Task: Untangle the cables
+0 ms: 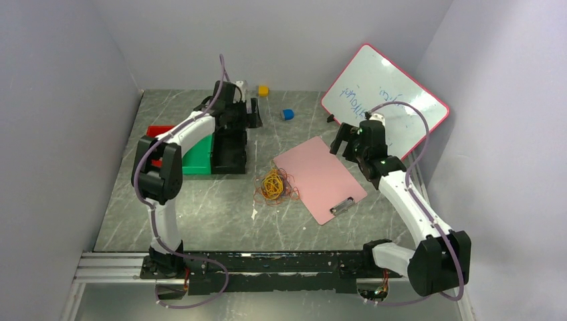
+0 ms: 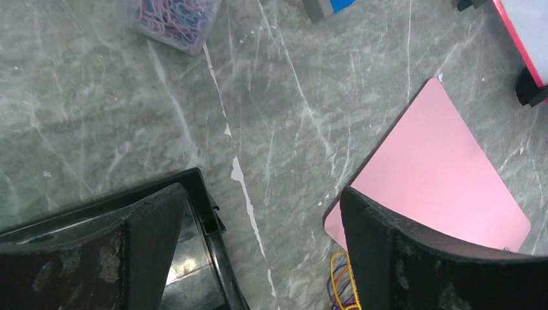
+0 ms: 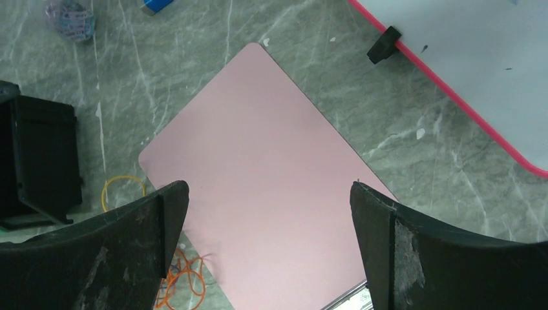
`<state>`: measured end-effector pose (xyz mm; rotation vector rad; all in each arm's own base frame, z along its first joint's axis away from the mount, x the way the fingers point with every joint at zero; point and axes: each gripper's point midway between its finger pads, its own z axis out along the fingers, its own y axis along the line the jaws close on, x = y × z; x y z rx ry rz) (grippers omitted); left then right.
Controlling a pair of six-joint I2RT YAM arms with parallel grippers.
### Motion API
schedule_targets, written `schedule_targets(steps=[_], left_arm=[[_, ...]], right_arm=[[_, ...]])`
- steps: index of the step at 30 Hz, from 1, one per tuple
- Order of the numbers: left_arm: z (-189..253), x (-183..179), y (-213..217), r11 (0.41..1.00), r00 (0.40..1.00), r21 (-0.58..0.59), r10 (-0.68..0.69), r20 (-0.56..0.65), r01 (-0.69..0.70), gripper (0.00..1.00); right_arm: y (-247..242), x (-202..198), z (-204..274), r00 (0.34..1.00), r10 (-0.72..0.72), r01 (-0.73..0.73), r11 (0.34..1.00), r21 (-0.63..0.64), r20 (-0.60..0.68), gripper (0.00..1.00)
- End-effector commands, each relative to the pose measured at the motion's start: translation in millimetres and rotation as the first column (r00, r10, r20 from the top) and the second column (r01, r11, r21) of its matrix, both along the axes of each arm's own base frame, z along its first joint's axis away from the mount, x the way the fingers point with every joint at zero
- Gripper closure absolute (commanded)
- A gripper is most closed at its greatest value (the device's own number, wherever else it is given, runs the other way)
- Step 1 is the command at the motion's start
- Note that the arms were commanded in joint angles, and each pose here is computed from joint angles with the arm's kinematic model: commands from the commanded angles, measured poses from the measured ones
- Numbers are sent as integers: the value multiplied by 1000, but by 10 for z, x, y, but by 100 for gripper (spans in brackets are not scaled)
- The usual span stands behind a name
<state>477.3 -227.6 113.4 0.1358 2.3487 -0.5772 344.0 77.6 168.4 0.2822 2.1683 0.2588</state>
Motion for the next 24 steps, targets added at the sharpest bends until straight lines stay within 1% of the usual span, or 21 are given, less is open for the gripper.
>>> schedule_targets(steps=[1,3,5,6,8,10,15,19,24], left_arm=[[240,87,98,1000,998,15,17,63,-18,7],[377,27,142,1000,994,13,19,106,-21,6],[530,-93,189,1000,990,8,16,140,-17,6],[569,-173,205,1000,989,4,7,147,-8,6],[673,-362,195,1000,986,-15,-22,165,25,7],[746,-624,162,997,981,-30,-59,183,66,8],[710,-1233,-109,977,961,-32,-199,192,209,12],[498,-1581,-302,953,939,9,-302,166,304,23],[213,-1731,-501,928,921,44,-373,111,370,41]], right_arm=[[-118,-18,74,997,-74,74,997,-6,37,0],[-153,-26,44,995,-94,95,995,-9,43,4],[-139,-23,29,995,-88,88,996,0,54,5],[-93,-24,27,997,-58,58,998,6,54,5],[71,-32,31,998,45,-46,999,27,52,5],[182,-36,13,993,109,-111,993,46,56,5],[407,-86,17,966,240,-249,965,84,98,8],[477,-129,-48,959,269,-278,956,99,90,10],[552,-190,-157,955,289,-296,946,131,73,13]])
